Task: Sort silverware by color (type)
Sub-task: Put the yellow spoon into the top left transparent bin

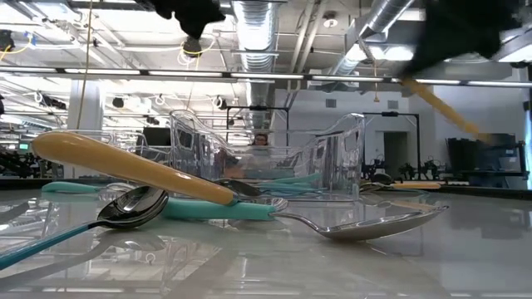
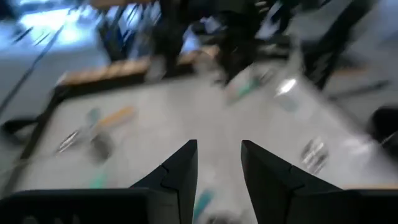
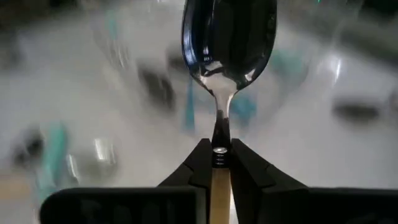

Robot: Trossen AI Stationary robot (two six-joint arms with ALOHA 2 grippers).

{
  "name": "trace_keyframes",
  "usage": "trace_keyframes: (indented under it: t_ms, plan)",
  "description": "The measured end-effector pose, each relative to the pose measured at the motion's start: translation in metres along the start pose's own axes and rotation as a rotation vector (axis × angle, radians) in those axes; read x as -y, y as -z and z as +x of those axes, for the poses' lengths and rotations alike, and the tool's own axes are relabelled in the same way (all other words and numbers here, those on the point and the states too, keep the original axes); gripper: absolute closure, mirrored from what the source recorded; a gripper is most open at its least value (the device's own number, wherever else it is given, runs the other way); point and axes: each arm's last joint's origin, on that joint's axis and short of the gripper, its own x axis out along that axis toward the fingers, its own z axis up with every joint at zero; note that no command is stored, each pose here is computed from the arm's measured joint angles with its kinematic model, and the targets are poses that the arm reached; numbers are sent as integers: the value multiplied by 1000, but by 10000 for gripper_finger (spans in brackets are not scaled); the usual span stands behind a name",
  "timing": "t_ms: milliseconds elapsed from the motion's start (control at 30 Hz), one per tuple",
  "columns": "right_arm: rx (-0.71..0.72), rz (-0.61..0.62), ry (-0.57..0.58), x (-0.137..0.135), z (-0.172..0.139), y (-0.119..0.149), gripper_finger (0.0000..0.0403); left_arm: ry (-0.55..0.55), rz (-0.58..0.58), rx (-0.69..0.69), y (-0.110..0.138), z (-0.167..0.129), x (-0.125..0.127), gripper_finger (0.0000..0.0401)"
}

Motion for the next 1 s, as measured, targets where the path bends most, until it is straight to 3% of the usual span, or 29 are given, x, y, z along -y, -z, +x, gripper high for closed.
trace_keyframes:
  t_ms: [100, 233, 333, 467, 567, 833, 1000]
  plan:
    - [227, 27, -9, -6, -6, -15, 347, 115, -24, 164, 18, 17, 8, 301]
    - [417, 103, 44, -18, 1, -34, 347, 126, 3, 341, 38, 38, 19, 311]
    - [396, 106, 26, -22, 14, -51, 347, 114, 6, 400, 41, 53, 21, 314]
    - [356, 22, -90, -28, 28, -74, 347, 146, -30, 358, 44, 75, 20, 303]
    - [396, -30, -146, -31, 30, -87, 347, 146, -49, 324, 49, 87, 19, 276]
    - [433, -89, -140, -28, 39, -100, 347, 114, -83, 297, 46, 111, 14, 181]
    - [416, -111, -193, -23, 50, -109, 347, 80, -94, 300, 40, 125, 9, 155]
